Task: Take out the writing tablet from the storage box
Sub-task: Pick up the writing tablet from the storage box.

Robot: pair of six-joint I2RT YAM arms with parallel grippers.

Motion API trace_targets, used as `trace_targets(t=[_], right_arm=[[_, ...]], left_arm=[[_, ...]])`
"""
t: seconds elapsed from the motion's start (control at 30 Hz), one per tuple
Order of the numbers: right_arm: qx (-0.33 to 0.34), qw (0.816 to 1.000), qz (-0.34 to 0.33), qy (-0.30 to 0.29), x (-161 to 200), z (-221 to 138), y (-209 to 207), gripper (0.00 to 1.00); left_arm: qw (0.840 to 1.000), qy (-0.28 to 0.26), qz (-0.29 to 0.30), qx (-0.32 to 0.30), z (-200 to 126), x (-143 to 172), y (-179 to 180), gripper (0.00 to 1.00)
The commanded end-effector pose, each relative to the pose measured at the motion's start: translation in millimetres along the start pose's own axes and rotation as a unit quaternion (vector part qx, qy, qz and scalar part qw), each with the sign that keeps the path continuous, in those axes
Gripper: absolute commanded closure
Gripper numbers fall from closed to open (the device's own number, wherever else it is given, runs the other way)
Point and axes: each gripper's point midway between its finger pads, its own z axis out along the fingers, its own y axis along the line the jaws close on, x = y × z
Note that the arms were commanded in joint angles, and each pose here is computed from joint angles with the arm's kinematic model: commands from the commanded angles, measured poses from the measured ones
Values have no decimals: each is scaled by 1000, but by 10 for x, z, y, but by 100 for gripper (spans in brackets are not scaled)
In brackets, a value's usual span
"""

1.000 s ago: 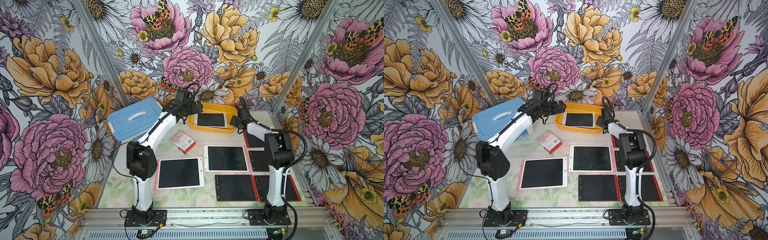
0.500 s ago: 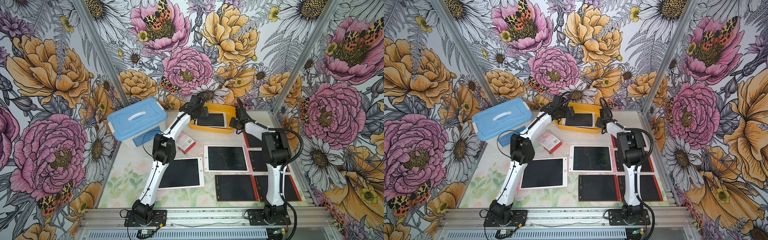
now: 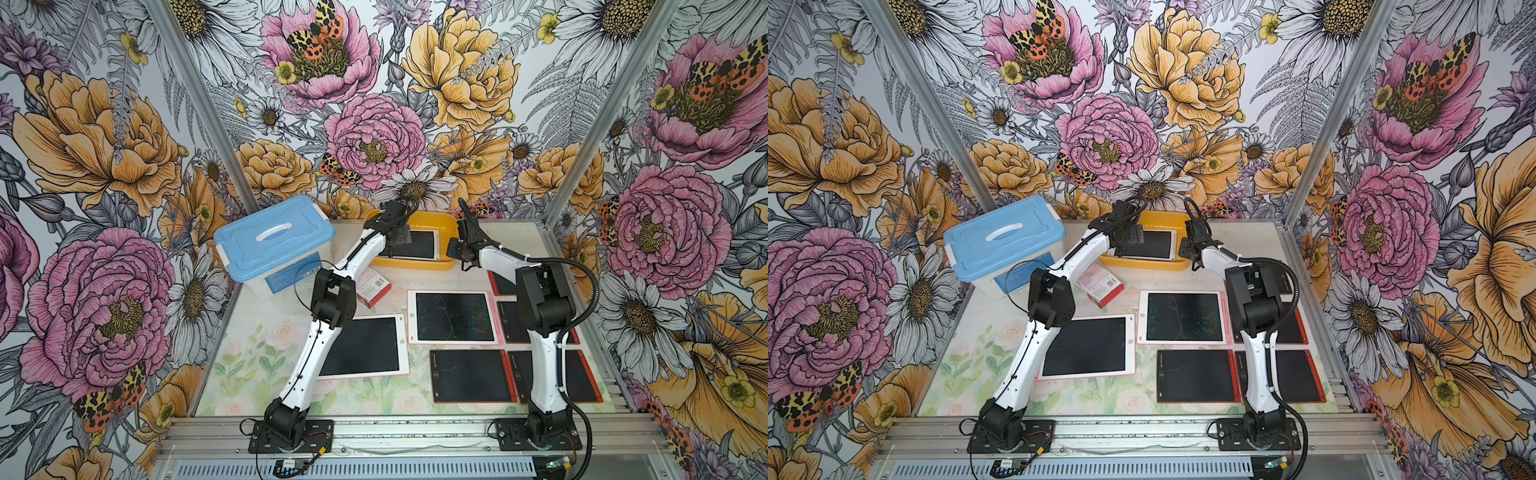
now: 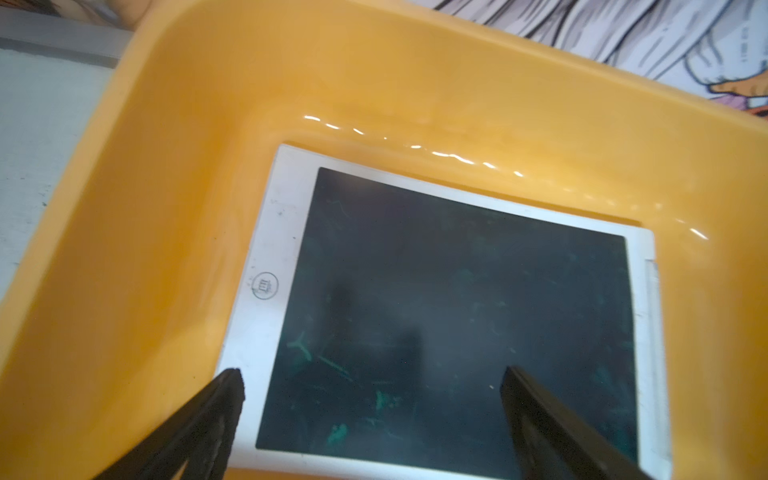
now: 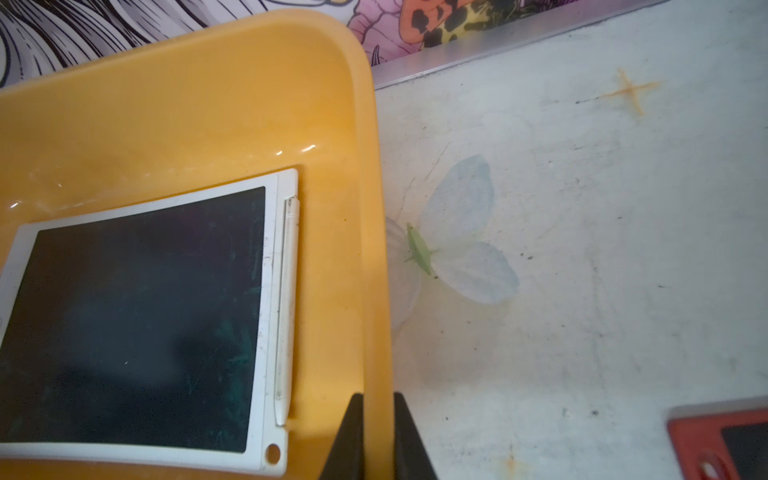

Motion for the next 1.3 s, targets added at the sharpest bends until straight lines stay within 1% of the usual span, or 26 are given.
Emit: trace_targets(t=[0.0, 0.17, 0.33, 0.63, 0.83, 0.93, 0.97, 1.03, 1.27], right_arm=[[-7, 1000, -17, -2, -29, -15, 71, 87], [-5, 1000, -18, -2, -37, -14, 65, 87], [-6, 1000, -19, -5, -70, -19, 94, 87], [-13, 1000, -27, -8, -99, -37, 209, 89], [-19, 999, -34, -4, -71, -11, 287, 89], [-19, 999, -35, -2, -54, 26, 300, 89], [-22, 999, -36, -1, -47, 40, 323, 90], [-22, 999, -38, 1, -30, 78, 338, 90], [-23, 999, -48, 12, 63, 213, 381, 91]], left_arm=[[999, -8, -3, -38, 134, -56, 253, 1], [999, 4, -29, -31, 291, -79, 424, 1], [999, 4, -37, -23, 376, -118, 483, 1], [999, 25, -22, -19, 544, 80, 438, 1], [997, 65, -36, 29, 629, 279, 276, 2], [992, 86, -51, 74, 621, 333, 121, 3], [989, 93, -58, 98, 601, 339, 37, 4], [984, 100, -76, 129, 540, 300, -61, 6], [969, 81, -102, 212, 177, -60, -313, 10]])
